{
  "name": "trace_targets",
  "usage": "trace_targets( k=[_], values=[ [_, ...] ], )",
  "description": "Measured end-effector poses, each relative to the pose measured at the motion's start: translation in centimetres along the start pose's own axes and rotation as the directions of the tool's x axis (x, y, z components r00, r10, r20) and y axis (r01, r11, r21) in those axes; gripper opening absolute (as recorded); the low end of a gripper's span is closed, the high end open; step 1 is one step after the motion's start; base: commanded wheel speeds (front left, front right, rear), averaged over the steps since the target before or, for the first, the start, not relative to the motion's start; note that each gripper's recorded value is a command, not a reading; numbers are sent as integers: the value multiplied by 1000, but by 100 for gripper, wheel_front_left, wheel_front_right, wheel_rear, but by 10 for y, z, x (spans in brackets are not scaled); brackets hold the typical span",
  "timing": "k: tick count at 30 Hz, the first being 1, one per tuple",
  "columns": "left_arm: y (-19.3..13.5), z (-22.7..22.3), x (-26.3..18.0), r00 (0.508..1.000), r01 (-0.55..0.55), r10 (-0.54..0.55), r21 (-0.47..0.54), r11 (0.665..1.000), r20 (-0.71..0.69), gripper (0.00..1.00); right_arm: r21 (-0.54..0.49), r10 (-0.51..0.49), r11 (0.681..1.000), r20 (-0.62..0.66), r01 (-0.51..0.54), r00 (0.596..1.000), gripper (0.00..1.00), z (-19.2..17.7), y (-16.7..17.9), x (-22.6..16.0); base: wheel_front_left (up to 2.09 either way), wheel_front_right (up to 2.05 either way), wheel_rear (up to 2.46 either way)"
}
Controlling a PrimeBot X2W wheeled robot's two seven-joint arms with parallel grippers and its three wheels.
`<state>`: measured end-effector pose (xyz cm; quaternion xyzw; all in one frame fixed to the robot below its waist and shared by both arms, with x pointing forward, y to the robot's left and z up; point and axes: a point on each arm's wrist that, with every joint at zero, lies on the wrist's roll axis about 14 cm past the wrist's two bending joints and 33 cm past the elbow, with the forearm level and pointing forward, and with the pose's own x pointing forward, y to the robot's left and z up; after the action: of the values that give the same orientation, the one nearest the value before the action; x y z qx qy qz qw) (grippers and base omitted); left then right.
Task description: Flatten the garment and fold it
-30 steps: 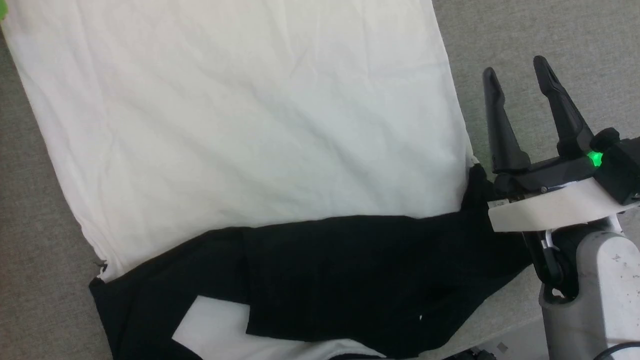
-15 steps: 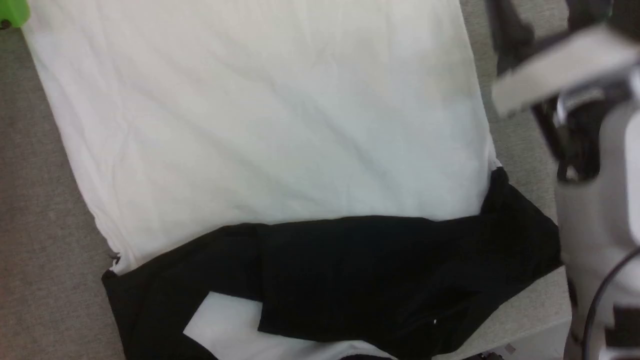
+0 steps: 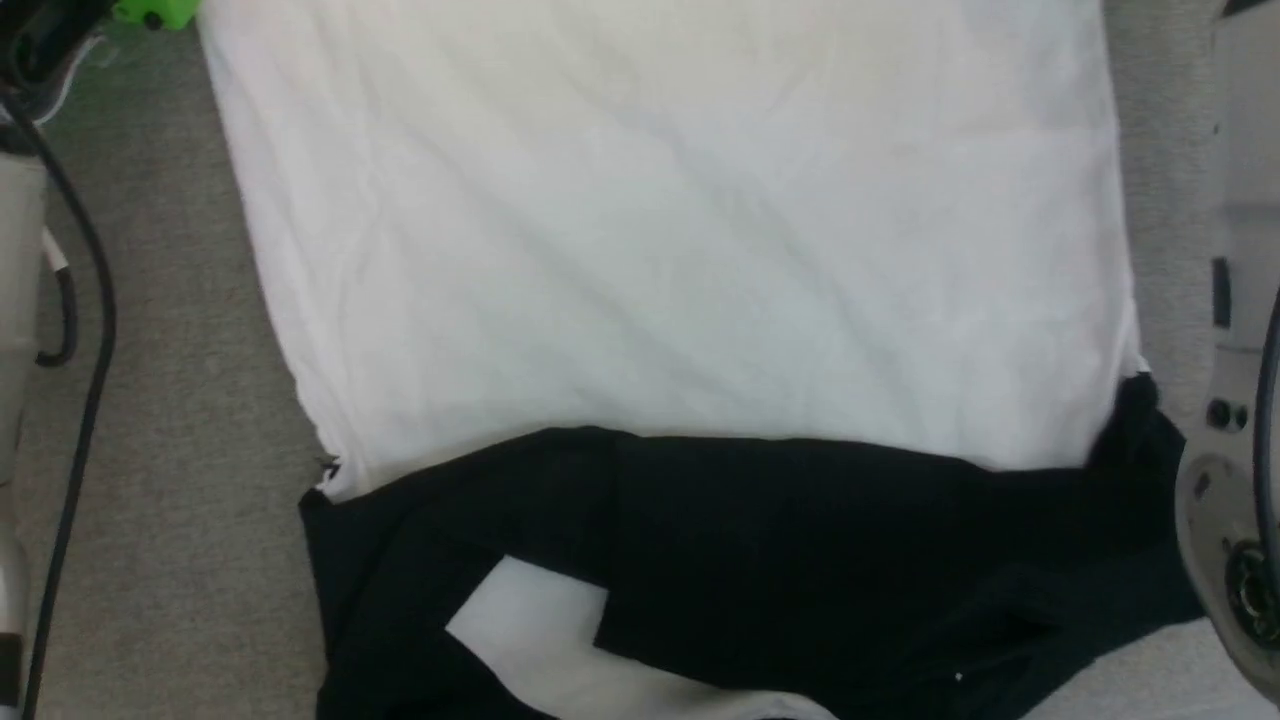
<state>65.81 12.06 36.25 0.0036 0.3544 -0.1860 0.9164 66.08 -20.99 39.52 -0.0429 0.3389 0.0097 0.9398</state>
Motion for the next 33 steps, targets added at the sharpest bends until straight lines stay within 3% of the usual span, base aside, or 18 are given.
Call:
trace_targets(
  k=[7,8,9,10,11,17,23,25,33],
  values=[
    [5,-7,2,1000,9,-9,16,1000,12,0,19,-28,999,-214,33,976,100,-31,1,24,0,0,0],
    [6,-8,3,1000,11,-11,17,1000,14,0,22,-27,999,-243,34,970,79,-32,2,25,0,0,0],
    [6,-9,3,1000,12,-12,16,1000,14,0,17,-28,999,-273,34,962,48,-33,4,26,0,0,0],
    [7,-9,3,1000,12,-12,15,1000,16,0,13,-26,999,-295,32,955,11,-34,5,26,0,0,0],
    [7,-8,3,1000,10,-10,16,1000,19,0,9,-25,1000,-315,29,949,0,-34,7,25,0,0,0],
    [13,-1,4,997,-15,12,33,999,80,0,-23,-26,999,-239,21,971,0,-23,13,21,0,0,0],
    [22,26,-7,969,-73,54,71,995,243,0,-23,21,1000,12,-21,1000,0,9,23,13,0,0,0],
    [24,45,-23,934,-93,60,77,993,353,0,-20,44,999,152,-42,987,0,30,24,1,0,0,0],
    [12,64,-70,847,-95,33,91,991,530,0,-21,74,997,354,-71,932,0,48,15,-46,0,0,0]
  ],
)
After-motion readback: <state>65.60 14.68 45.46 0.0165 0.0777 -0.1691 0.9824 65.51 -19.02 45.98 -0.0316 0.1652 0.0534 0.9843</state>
